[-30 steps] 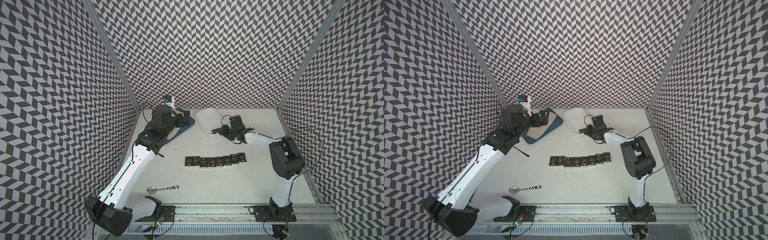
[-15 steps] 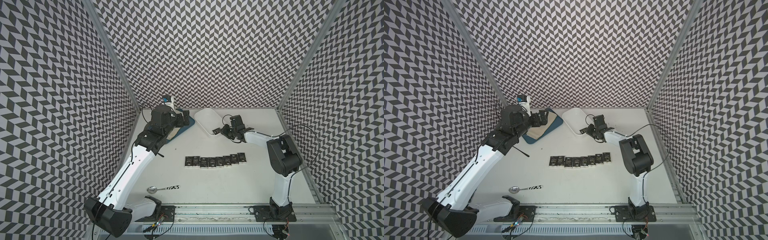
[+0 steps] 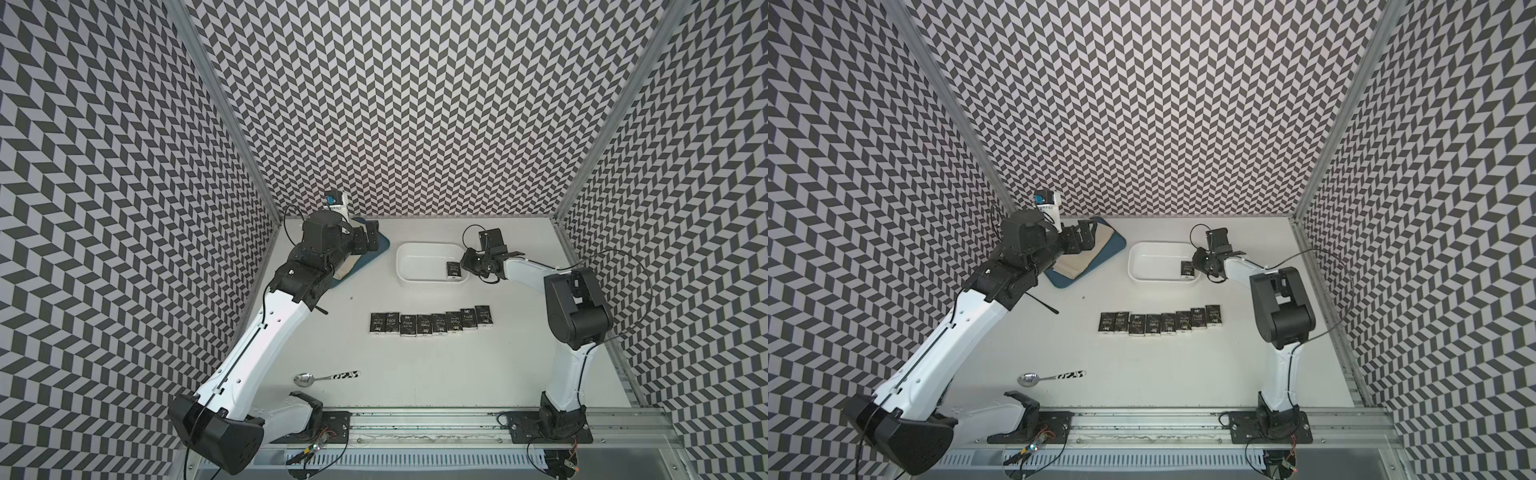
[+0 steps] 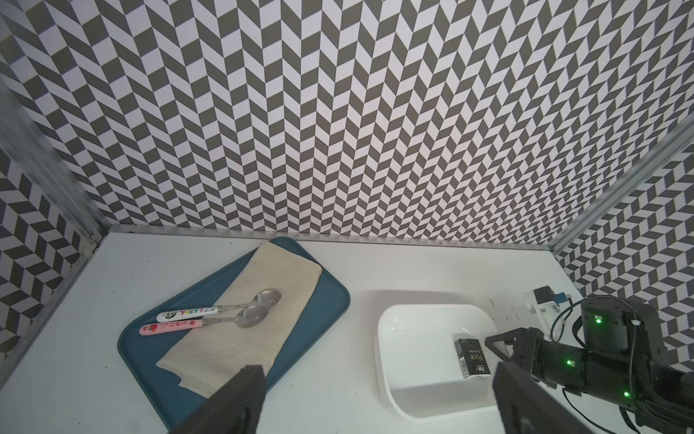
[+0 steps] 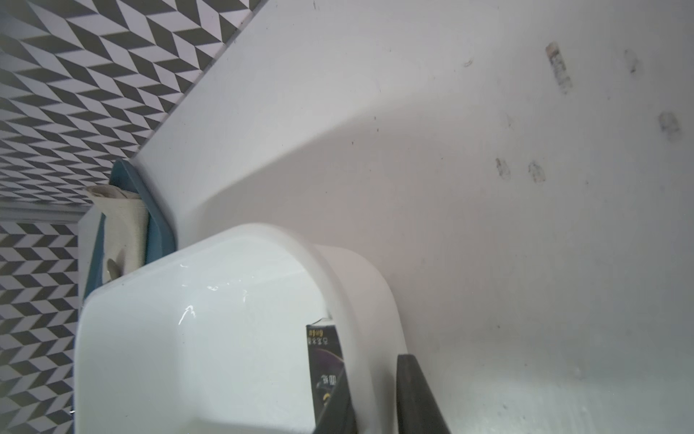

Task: Take the pocket tissues out of the storage box
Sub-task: Adjust the storage box at the center of the board, then pick up the pocket tissues from the storage box.

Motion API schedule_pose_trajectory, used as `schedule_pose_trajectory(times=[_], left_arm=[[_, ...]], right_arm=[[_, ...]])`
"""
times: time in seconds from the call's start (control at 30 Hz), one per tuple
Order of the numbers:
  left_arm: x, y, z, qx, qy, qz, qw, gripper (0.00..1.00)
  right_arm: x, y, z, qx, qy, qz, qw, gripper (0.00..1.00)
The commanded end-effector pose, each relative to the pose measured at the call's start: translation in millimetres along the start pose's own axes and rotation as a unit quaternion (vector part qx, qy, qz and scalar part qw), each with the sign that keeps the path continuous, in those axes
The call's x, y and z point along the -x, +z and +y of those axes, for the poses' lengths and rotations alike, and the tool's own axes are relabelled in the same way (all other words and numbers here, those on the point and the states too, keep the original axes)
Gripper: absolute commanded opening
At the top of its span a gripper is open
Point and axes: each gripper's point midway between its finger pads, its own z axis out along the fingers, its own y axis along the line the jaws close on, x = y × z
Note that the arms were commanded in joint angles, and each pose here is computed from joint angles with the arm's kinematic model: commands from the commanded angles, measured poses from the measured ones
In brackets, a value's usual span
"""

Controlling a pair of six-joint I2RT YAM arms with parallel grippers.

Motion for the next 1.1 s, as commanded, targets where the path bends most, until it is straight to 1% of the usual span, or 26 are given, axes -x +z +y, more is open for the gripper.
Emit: schedule_pose_trajectory(times=[0.0,0.1,0.17,0.3,0.37,0.47,0.57,0.67,0.8,1.07], left_arm=[[9,-8,-3,-0.007,0.002,-0.010,1.000,0.99],[9,-8,-2,-0.004,0.005,-0.010,1.000,0.99],[9,-8,-1,-0.002,0.006,-0.011,1.000,0.99],[7,-5,0,0.000,0.007,-0.009,1.000,0.99],[6,-3,0,0.002,0.008,-0.007,1.000,0.99],[3,1,0,0.001,0.007,-0.003,1.000,0.99],[1,3,2,0.006,0.007,0.001,1.000,0.99],[-3,5,5,0.014,0.007,0.004,1.000,0.99],[-4,2,8,0.018,0.008,0.004,1.000,0.99],[-1,-2,11,0.022,0.008,-0.001,1.000,1.00]], right_arm=[[13,-10,-8,-0.048,-0.070,-0.011,0.996,0.22],[32,-18,-8,-0.075,-0.099,-0.029,0.992,0.25],[44,-26,-1,-0.078,-0.110,-0.039,0.990,0.29],[66,-53,21,-0.083,-0.136,-0.081,0.984,0.41],[66,-63,33,-0.092,-0.155,-0.095,0.979,0.44],[52,-70,53,-0.100,-0.187,-0.097,0.972,0.46],[30,-65,71,-0.108,-0.218,-0.094,0.965,0.47],[11,-49,79,-0.122,-0.234,-0.085,0.961,0.49],[-3,-23,73,-0.145,-0.229,-0.068,0.960,0.52],[-15,15,46,-0.215,-0.238,-0.051,0.946,0.54]])
